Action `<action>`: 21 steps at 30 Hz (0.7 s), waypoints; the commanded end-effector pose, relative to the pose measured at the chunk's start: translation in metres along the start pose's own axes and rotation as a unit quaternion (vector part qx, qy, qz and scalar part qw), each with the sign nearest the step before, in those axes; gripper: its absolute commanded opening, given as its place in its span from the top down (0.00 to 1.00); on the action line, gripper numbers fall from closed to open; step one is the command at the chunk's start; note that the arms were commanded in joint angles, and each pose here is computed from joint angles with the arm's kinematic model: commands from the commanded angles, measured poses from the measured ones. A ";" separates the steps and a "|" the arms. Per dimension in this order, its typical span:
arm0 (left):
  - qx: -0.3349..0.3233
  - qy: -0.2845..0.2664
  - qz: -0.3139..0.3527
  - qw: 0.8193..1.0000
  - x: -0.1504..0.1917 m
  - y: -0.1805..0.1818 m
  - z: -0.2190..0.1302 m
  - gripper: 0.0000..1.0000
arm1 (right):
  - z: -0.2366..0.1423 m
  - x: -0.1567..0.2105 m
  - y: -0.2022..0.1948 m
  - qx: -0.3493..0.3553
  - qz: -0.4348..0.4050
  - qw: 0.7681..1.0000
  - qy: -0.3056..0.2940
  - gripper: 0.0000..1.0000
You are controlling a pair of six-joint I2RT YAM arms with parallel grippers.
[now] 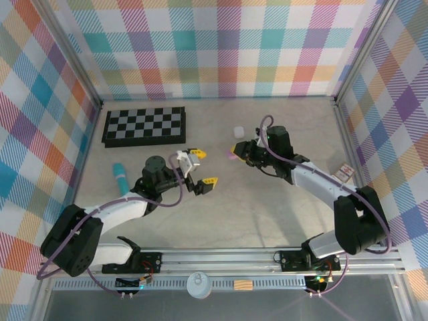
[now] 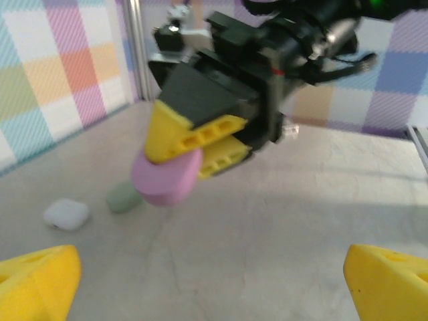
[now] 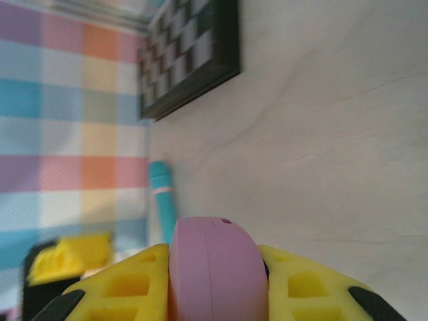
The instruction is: Insert the wireless bluetooth earbuds into the charging case
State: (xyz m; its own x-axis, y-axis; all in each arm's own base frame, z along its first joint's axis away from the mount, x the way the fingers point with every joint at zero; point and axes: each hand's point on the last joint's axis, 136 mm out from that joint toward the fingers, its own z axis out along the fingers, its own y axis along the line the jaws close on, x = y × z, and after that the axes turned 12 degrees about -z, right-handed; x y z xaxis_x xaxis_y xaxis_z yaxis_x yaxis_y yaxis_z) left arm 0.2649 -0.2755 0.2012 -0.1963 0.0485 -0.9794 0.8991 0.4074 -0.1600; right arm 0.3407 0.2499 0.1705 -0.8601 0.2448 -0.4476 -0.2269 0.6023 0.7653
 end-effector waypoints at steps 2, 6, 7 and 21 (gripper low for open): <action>-0.005 0.088 0.012 0.996 0.043 -0.011 0.004 0.00 | 0.012 0.015 -0.062 0.083 -0.019 0.996 0.027 0.95; -0.015 0.108 0.011 0.994 0.057 -0.011 0.010 0.00 | 0.027 0.016 -0.092 0.112 -0.006 0.993 0.031 0.94; -0.014 0.107 0.011 0.994 0.057 -0.011 0.012 0.00 | 0.031 0.017 -0.096 0.110 -0.001 0.993 0.031 0.94; -0.135 0.073 -0.002 0.988 0.041 0.028 0.004 0.00 | 0.024 0.025 -0.148 0.226 -0.009 0.973 0.050 0.58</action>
State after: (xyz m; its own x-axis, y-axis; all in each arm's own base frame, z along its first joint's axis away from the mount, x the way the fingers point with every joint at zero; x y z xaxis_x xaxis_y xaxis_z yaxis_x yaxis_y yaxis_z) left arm 0.2643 -0.2787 0.1347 -0.3097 0.2355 -0.9212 0.8351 0.5307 -0.1451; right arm 0.3643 0.2069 0.0378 -0.9085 0.1823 -0.3760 -0.0659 0.8260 0.5597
